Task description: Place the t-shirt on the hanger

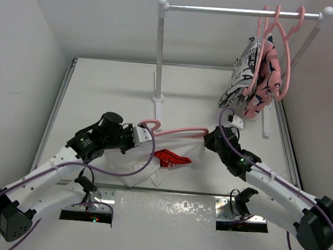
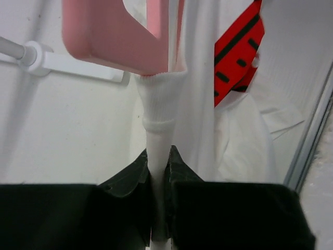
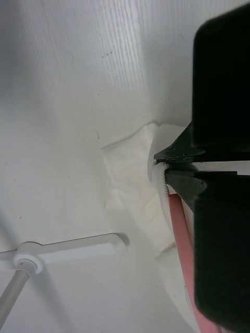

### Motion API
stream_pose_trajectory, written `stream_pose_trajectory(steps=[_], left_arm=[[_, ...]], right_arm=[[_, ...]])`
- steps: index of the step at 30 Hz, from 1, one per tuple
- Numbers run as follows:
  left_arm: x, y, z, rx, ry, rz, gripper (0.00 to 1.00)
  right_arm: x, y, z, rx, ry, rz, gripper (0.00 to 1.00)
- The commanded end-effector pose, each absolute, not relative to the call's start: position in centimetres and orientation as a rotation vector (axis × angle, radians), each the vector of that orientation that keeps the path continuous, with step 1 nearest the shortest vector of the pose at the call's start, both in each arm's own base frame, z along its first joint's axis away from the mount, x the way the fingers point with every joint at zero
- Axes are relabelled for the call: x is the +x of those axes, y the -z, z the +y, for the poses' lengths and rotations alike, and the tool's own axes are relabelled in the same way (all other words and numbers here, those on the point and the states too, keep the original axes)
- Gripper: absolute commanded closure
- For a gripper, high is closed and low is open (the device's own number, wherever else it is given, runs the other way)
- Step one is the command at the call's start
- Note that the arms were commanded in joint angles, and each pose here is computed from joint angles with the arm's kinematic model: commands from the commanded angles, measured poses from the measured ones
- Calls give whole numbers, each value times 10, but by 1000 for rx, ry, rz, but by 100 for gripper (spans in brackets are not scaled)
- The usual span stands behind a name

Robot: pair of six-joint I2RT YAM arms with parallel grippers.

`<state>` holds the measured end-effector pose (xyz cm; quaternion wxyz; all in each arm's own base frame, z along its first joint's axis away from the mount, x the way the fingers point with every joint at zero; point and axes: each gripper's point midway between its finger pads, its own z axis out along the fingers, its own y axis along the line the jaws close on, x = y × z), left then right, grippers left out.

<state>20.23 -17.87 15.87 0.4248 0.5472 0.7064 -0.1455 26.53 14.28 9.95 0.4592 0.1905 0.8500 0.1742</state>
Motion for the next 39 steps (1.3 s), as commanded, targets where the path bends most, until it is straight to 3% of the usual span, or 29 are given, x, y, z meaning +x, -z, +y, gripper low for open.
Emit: stream_pose_trajectory(steps=[1,11,20,26,31,32,34,35,38,39], left_arm=[[216,-143,-150,1451,136,1794,100],[235,-121,-125,1594,-105,1806,100],[252,-123,-126,1699,-264,1805,100],[249,-142,-162,1631,-60,1792,100],[234,-144,-183,1637,124,1804,100],[229,-144,-187,1646,166,1798,100],[228,-148,-191,1643,195,1790,100],[224,-148,-193,1653,220,1793,100],[218,-153,-196,1661,269,1778,100],[216,-153,-198,1673,283,1766,100]], right_arm=[[271,-114,96,442,-131,2046,100],[280,-145,90,274,-12,2028,100],[278,-153,143,-213,51,2077,100],[274,-147,192,-452,-72,2091,100],[261,-160,241,-620,-363,2009,100],[252,-164,254,-702,-449,1978,97],[245,-168,256,-759,-472,1963,81],[241,-172,252,-771,-474,1953,61],[231,-193,247,-864,-476,1879,34],[228,-198,247,-889,-483,1859,30]])
